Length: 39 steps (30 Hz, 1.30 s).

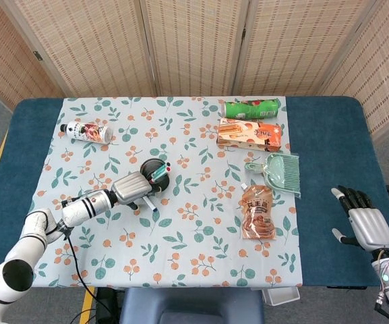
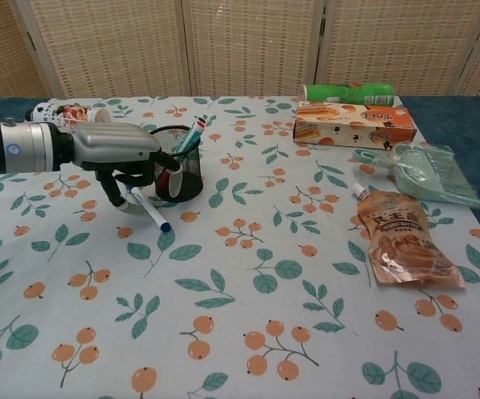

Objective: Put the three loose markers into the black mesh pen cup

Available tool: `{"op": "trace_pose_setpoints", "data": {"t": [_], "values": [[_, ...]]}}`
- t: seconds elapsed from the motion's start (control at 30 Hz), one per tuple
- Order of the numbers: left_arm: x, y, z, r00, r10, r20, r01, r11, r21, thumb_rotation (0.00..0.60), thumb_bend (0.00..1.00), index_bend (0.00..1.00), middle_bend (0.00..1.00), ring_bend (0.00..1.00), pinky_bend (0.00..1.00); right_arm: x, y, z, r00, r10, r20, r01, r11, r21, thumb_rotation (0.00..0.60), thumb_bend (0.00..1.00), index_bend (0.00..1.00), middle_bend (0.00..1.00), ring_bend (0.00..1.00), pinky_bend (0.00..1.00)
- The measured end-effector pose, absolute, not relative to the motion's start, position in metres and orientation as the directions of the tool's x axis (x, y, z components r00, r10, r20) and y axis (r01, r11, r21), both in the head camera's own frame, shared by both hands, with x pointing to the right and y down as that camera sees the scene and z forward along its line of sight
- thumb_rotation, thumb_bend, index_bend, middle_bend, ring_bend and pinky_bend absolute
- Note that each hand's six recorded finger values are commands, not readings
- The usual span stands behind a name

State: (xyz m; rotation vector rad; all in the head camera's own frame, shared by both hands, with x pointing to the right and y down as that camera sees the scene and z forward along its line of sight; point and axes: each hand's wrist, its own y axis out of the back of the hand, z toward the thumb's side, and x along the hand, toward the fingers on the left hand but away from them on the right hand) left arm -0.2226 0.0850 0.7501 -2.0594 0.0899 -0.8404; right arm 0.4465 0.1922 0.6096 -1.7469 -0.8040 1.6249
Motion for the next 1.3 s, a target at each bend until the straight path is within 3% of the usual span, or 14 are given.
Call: {"op": "trace_pose_setpoints", "data": {"t": [1.3], "values": [[-0.213,0.098,0.774,0.745,-0.360,0.562,0.244,-0.637,-0.731,0.600,0.34,0.47,0.97,0.98,0.97,0.449,0.188,0.608,0.058,0.784,-0.618,0.033,-0.620,-0.784,0.600,0.28,0.05,0.00,0.00,0.00]]}}
